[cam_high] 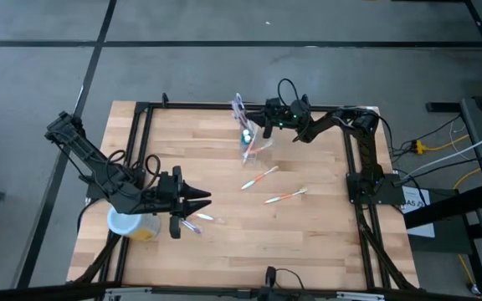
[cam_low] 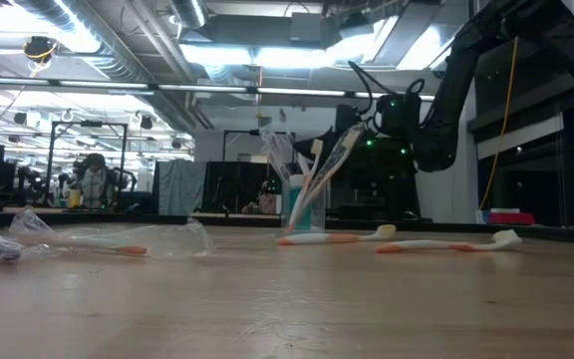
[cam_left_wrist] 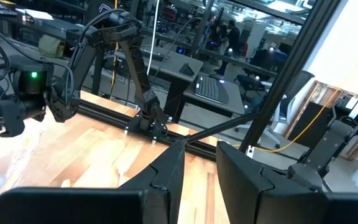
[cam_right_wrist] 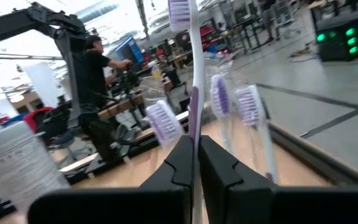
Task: Pick & Place toothbrushing station
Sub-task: Put the purple toothbrush into the transparent organizer
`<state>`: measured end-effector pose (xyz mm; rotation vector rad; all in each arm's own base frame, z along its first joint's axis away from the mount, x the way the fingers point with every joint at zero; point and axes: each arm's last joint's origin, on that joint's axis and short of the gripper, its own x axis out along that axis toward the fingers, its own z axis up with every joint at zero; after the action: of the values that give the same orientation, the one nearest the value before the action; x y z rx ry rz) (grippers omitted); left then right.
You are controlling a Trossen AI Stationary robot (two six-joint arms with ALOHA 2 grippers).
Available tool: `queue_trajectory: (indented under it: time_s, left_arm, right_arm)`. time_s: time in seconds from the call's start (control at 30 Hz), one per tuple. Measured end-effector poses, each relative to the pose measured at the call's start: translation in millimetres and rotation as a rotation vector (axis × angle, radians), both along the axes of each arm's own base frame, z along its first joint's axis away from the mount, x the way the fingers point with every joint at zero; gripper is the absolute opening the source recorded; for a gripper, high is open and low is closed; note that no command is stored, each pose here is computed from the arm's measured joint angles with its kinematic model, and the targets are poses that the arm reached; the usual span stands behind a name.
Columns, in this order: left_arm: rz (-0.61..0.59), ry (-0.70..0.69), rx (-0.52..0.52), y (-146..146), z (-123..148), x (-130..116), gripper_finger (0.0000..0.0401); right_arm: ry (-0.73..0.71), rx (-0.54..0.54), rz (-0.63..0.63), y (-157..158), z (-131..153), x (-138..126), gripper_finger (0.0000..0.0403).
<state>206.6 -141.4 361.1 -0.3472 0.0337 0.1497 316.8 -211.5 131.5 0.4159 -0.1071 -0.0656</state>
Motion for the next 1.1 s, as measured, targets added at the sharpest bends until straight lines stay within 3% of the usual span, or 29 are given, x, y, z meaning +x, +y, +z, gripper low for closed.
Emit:
queue_trajectory:
  time_s: [0.3,1.0,1.1]
  left_arm:
    - [0.023,0.005,0.007,1,-1,0,0.0088]
    - [0.032,0.023,0.000,1,-3,0,0.0088]
    - [0.032,0.021,-0.002,1,-3,0,0.0088]
  right_arm:
    - [0.003,-0.055,-0.048,-13,12,12,0.0011]
    - [0.169,0.018,0.009,-7,-13,4,0.0011]
    - [0.180,0.042,0.008,-6,-16,2,0.0034]
